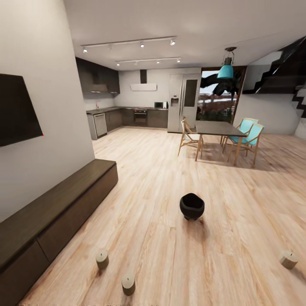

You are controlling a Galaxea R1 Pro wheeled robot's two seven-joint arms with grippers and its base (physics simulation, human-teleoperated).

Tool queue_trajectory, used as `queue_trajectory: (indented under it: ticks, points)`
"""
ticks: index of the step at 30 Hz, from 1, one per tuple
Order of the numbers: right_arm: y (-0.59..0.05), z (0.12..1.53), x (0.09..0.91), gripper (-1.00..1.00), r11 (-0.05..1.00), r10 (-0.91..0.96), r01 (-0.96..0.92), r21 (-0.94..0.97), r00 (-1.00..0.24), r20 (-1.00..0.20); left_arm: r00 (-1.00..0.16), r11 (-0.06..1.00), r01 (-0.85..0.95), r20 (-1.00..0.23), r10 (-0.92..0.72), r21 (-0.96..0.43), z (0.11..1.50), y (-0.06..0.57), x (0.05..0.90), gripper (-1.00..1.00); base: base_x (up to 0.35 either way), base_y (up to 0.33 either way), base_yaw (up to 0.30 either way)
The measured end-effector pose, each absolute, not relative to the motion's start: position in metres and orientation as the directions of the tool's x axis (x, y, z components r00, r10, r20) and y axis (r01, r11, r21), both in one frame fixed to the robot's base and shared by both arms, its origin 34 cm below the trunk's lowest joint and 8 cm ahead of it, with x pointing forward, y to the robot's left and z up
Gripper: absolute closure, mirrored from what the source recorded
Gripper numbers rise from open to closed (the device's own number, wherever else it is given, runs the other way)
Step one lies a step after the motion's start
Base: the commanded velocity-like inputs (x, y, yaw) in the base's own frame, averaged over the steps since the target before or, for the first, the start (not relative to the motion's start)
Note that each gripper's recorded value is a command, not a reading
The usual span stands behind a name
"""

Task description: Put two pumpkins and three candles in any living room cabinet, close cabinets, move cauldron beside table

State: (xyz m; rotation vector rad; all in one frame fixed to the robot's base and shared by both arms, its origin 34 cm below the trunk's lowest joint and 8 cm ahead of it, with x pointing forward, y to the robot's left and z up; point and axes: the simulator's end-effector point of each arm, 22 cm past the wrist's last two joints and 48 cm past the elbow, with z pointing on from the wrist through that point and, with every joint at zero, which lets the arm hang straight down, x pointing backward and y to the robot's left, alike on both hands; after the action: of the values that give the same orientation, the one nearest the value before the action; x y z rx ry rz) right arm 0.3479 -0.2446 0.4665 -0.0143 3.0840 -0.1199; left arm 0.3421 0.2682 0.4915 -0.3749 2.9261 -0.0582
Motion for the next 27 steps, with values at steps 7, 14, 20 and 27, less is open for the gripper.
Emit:
queue_trajectory:
  ticks: [7,14,20,27]
  points:
    - [-0.223,0.503,0.437,-1.0,0.996,-0.014,0.001,-0.085,-0.983,-0.181,-0.866,0.895,-0.421,-0.356,-0.351,0.144,0.529,0.355,0.413,-1.0,0.0,0.0,0.19]
    - [-0.221,0.5,0.444,-1.0,0.997,-0.013,0.007,-0.081,-0.969,-0.248,-0.828,0.857,-0.498,-0.366,-0.425,0.133,0.509,0.356,0.39,-1.0,0.0,0.0,0.19]
    - [-0.224,0.496,0.443,-1.0,0.997,-0.009,0.015,-0.082,-0.961,-0.275,-0.812,0.846,-0.518,-0.383,-0.44,0.126,0.505,0.356,0.387,-1.0,0.0,0.0,0.19]
    - [-0.223,0.492,0.439,-1.0,0.997,-0.008,0.016,-0.08,-0.96,-0.28,-0.806,0.84,-0.534,-0.362,-0.468,0.102,0.499,0.339,0.381,-1.0,-0.109,0.066,0.206]
